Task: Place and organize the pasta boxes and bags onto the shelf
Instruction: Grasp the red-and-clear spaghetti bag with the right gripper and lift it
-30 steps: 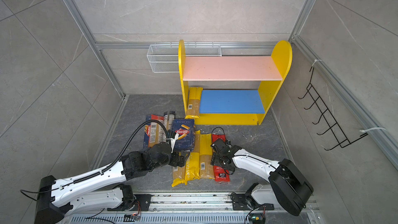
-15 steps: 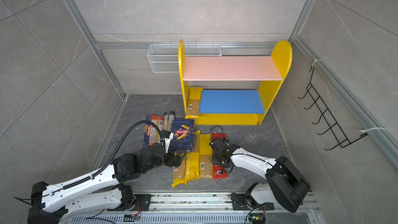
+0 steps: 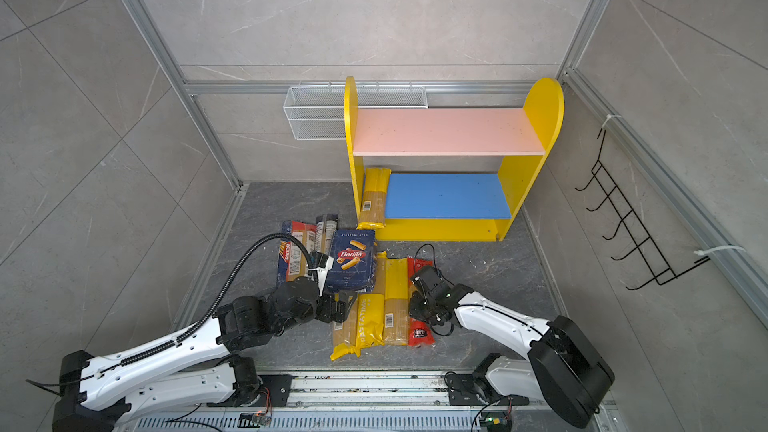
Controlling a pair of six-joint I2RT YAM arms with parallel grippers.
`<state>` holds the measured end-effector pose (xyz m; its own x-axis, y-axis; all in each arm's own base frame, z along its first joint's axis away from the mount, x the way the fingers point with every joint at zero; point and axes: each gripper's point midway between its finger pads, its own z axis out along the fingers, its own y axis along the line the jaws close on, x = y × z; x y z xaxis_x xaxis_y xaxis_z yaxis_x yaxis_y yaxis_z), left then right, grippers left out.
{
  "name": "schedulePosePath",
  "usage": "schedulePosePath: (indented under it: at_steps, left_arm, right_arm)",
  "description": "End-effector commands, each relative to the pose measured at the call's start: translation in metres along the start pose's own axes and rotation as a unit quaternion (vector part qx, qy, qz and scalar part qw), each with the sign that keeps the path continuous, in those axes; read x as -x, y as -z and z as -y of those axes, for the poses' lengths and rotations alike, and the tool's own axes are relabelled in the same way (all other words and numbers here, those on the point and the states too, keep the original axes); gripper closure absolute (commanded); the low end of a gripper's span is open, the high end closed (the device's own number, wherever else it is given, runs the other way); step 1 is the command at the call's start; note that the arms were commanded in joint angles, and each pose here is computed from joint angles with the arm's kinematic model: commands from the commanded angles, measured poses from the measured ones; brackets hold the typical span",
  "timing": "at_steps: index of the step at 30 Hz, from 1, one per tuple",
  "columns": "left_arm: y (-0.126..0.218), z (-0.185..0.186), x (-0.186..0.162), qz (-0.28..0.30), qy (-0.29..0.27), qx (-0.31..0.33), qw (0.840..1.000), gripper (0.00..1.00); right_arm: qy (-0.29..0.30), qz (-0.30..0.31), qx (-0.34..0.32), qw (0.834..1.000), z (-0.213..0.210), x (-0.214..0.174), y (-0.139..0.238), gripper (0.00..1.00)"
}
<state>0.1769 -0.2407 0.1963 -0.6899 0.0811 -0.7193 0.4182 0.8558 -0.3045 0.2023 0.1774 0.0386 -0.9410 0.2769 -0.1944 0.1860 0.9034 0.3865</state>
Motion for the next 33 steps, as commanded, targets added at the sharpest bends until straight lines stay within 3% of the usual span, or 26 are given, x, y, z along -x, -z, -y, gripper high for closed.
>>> schedulePosePath:
  at_steps: [1,13,19,33]
  left_arm:
    - [0.006,0.003,0.013,0.015,-0.007,0.004,1.0,0.0]
    - [-0.001,0.008,0.02,0.012,-0.014,0.017,1.0,0.0]
    - [-0.001,0.009,0.023,0.016,-0.017,0.021,1.0,0.0]
    - [0.015,0.014,0.051,0.034,-0.032,0.033,0.998,0.0]
  right_arm:
    - [0.01,0.009,0.076,0.997,-0.03,0.009,0.022,0.82]
    - [0.013,0.029,0.167,0.986,-0.058,0.032,0.07,0.86]
    - [-0.002,0.027,0.199,0.98,-0.064,0.039,0.075,0.87]
    - [-0.007,0.03,0.304,0.952,-0.099,0.06,0.115,0.89]
